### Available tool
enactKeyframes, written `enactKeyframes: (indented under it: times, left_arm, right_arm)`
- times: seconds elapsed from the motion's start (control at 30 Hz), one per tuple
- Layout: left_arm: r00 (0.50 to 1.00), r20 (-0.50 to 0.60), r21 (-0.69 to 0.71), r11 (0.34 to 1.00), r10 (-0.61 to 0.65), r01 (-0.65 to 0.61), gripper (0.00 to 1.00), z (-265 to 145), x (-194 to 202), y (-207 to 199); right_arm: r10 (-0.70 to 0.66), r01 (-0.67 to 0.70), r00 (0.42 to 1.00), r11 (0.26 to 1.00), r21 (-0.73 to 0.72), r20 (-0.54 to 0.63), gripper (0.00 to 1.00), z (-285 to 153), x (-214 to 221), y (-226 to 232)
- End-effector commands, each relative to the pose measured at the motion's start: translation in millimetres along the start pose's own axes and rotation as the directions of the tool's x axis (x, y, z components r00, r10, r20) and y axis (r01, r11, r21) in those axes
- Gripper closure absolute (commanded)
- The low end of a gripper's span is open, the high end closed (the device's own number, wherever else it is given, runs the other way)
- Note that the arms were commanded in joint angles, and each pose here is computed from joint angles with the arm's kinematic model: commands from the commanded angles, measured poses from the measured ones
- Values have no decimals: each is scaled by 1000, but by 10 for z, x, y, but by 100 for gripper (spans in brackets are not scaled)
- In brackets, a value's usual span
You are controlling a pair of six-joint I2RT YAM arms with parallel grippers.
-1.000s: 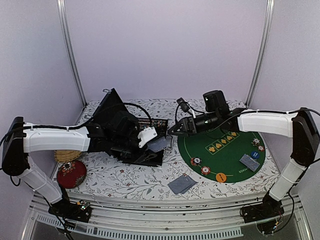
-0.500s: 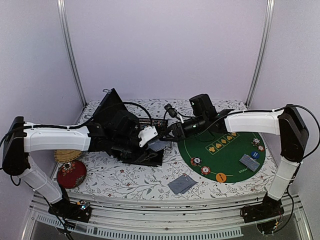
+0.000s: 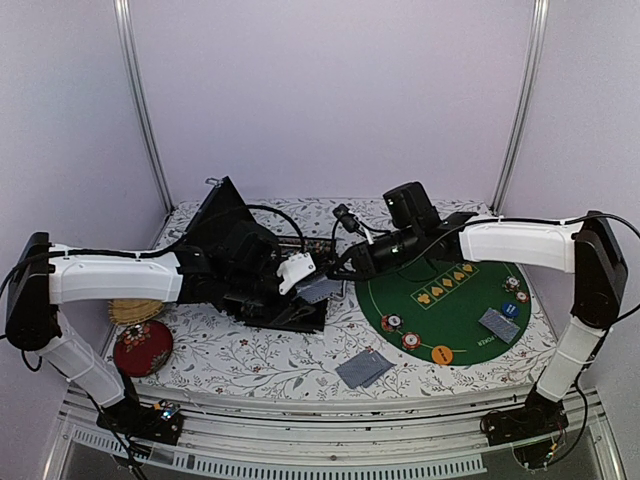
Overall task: Distribute texas hold em gaming equipment
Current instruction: Pick up the poker card from the face-down deck piles.
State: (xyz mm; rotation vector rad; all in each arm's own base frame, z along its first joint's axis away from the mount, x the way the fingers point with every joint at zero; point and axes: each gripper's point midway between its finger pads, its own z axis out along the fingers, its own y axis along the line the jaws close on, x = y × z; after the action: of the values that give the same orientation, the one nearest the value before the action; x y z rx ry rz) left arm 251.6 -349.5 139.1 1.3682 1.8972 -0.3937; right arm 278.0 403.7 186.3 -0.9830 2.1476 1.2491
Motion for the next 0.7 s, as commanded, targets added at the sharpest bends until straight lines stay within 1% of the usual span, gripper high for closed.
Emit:
enactKeyframes:
  times: [0.0, 0.07, 0.17, 0.2, 0.37, 0.5, 0.6, 0.67]
  left_arm:
    - [1000, 14, -6, 1000, -10, 10, 49, -9, -66, 55]
    - [1000, 15, -8, 1000, -10, 10, 48, -9, -68, 54]
    - [1000, 14, -5, 1000, -11, 11, 49, -10, -59, 47]
    - [1000, 13, -6, 1000, -9, 9, 48, -8, -55, 52]
    - [1000, 13, -7, 1000, -9, 9, 49, -13, -53, 54]
    - [1000, 8, -3, 1000, -9, 9, 49, -1, -34, 43]
    - [1000, 9, -4, 1000, -11, 11, 49, -1, -34, 48]
    - [1000, 12, -4, 1000, -9, 9, 49, -5, -43, 45]
  right_arm:
    - [-49, 48, 998, 999, 20, 36, 74, -156, -181, 107]
    - [-47, 47, 998, 999, 21, 31, 80, -166, -179, 115]
    - [-55, 54, 998, 998, 18, 33, 93, -190, -184, 144]
    - [-54, 53, 998, 998, 24, 34, 96, -204, -192, 142]
    - [-71, 68, 997, 996, 63, 38, 98, -313, -240, 145]
    - [-98, 95, 994, 993, 64, 47, 98, -434, -276, 221]
    - [-128, 125, 990, 991, 46, 59, 98, -564, -315, 327]
    - [-161, 155, 983, 985, 72, 87, 98, -743, -393, 371]
